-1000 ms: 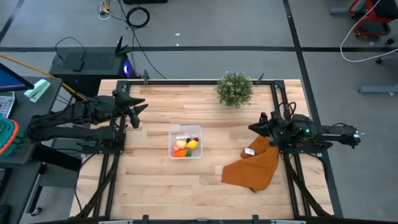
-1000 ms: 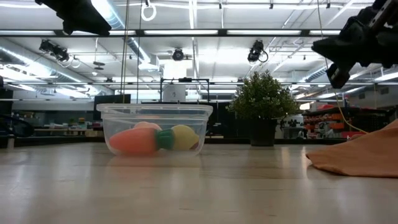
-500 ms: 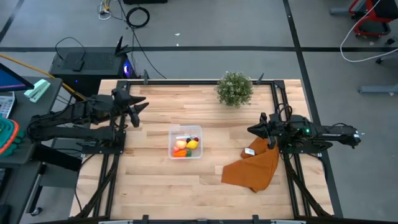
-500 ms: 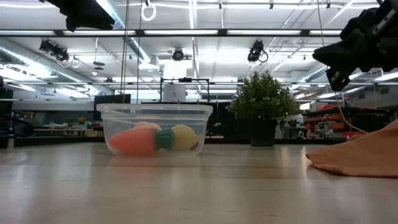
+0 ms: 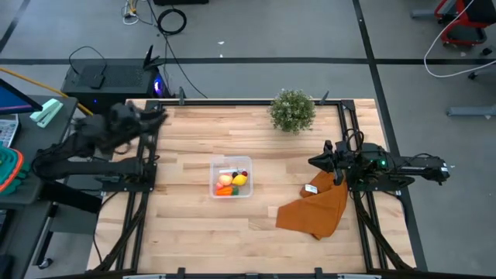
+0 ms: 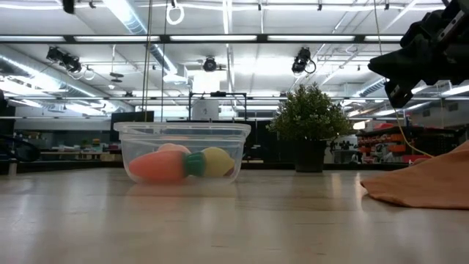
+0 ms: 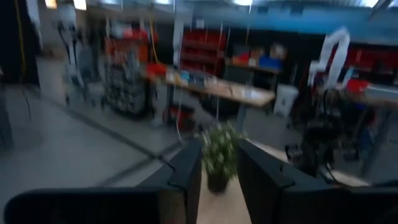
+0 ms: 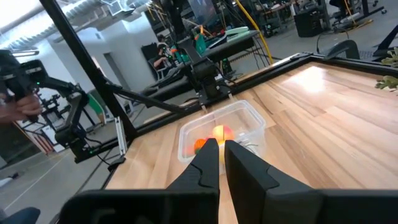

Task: Pick and placing Produce into tupperware
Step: Return to Home Position

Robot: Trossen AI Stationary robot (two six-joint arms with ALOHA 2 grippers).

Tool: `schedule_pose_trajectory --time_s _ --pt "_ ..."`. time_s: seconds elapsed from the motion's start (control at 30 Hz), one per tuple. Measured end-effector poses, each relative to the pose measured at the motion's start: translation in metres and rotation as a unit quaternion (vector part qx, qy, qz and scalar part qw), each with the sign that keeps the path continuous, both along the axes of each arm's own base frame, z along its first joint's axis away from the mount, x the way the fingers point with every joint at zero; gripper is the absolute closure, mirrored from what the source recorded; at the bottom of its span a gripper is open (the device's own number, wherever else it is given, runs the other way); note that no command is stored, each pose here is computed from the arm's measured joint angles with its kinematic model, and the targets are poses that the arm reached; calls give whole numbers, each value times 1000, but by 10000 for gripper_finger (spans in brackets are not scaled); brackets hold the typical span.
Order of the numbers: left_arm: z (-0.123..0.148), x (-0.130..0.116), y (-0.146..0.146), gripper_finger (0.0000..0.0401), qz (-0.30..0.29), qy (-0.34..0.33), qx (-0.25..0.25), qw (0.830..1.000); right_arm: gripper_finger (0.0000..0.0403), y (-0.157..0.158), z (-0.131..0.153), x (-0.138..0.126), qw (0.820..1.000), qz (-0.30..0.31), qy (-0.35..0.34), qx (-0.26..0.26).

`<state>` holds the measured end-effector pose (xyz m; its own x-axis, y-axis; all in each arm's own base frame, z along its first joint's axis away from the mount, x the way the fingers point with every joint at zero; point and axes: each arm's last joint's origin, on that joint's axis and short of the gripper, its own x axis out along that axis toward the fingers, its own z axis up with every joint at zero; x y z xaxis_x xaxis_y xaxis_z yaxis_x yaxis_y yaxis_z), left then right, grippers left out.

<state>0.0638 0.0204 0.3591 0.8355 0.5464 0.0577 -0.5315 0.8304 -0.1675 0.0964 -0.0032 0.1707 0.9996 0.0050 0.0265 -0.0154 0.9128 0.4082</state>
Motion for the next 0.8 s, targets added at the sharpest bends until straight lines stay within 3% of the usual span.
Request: schedule_pose_trajectory --time_s 0.3,0.5,0.6,0.7,0.8 --pt "9 -61 -6 339 33 -72 114 990 403 0 0 0 1000 0 0 0" --pt "-4 -87 -11 352 16 -109 132 985 403 0 0 0 1000 0 0 1" --pt "-7 -84 -11 357 7 -91 139 986 403 0 0 0 1000 0 0 1" --pt "0 -82 -12 362 -5 -122 175 977 403 0 0 0 1000 0 0 1" --pt "-14 -69 -11 368 -24 -107 172 979 403 0 0 0 1000 -1 2 1"
